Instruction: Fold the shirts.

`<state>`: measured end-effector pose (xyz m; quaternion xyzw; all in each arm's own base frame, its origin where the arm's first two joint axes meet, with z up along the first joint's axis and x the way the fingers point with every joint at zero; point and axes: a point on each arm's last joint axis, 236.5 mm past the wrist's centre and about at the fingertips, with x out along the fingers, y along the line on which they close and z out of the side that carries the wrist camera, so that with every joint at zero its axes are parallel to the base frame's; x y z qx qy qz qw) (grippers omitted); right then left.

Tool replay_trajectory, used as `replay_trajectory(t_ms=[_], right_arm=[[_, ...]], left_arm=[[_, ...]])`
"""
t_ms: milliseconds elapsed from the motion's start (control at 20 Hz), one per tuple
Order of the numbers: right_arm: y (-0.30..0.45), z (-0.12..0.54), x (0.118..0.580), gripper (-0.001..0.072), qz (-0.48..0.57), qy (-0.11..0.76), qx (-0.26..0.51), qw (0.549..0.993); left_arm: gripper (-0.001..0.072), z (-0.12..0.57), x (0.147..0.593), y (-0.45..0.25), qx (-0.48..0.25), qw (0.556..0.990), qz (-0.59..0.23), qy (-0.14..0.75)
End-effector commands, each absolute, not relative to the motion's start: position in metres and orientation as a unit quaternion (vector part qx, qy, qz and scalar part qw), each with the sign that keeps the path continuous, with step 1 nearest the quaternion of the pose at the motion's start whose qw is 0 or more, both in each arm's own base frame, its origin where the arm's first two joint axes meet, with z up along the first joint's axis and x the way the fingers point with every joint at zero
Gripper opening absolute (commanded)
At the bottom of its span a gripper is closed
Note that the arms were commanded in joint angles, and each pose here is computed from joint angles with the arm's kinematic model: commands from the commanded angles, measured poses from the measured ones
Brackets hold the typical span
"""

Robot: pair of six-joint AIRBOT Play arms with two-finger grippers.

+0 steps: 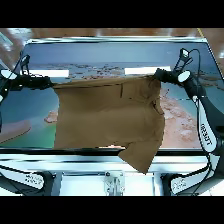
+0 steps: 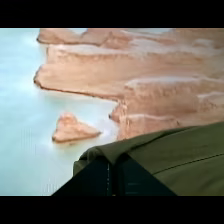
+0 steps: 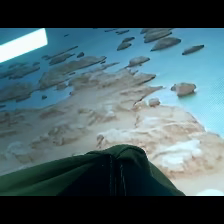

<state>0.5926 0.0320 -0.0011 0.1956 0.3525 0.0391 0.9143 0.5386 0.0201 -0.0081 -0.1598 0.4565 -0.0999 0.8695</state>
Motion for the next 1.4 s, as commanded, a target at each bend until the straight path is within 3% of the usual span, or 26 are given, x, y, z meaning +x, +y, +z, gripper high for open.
replay_trajectory(t_ms=[0, 250, 400, 500, 600, 1350], right_arm=[[0.038, -0.027, 0.591, 0.0068, 0.040, 0.374, 0.196, 0.905], [0.042, -0.034, 0.537, 0.0068, 0.078, 0.480, 0.175, 0.856], [0.023, -0.045, 0.464, 0.0068, 0.058, 0.607, 0.159, 0.776], [0.015, -0.061, 0.417, 0.0067, 0.032, 0.685, 0.151, 0.712], [0.024, -0.074, 0.398, 0.0067, 0.032, 0.709, 0.155, 0.687], [0.031, -0.094, 0.401, 0.0068, -0.013, 0.697, 0.191, 0.691]], left_arm=[[0.0043, -0.040, 0.547, 0.017, -0.179, 0.857, -0.092, 0.474], [0.0043, -0.035, 0.507, 0.001, -0.194, 0.812, -0.133, 0.534], [0.0043, -0.039, 0.454, -0.011, -0.207, 0.740, -0.175, 0.615], [0.0042, -0.050, 0.429, -0.004, -0.204, 0.702, -0.156, 0.664], [0.0042, -0.057, 0.421, -0.001, -0.214, 0.686, -0.136, 0.682], [0.0042, -0.081, 0.395, -0.007, -0.255, 0.634, -0.094, 0.724]])
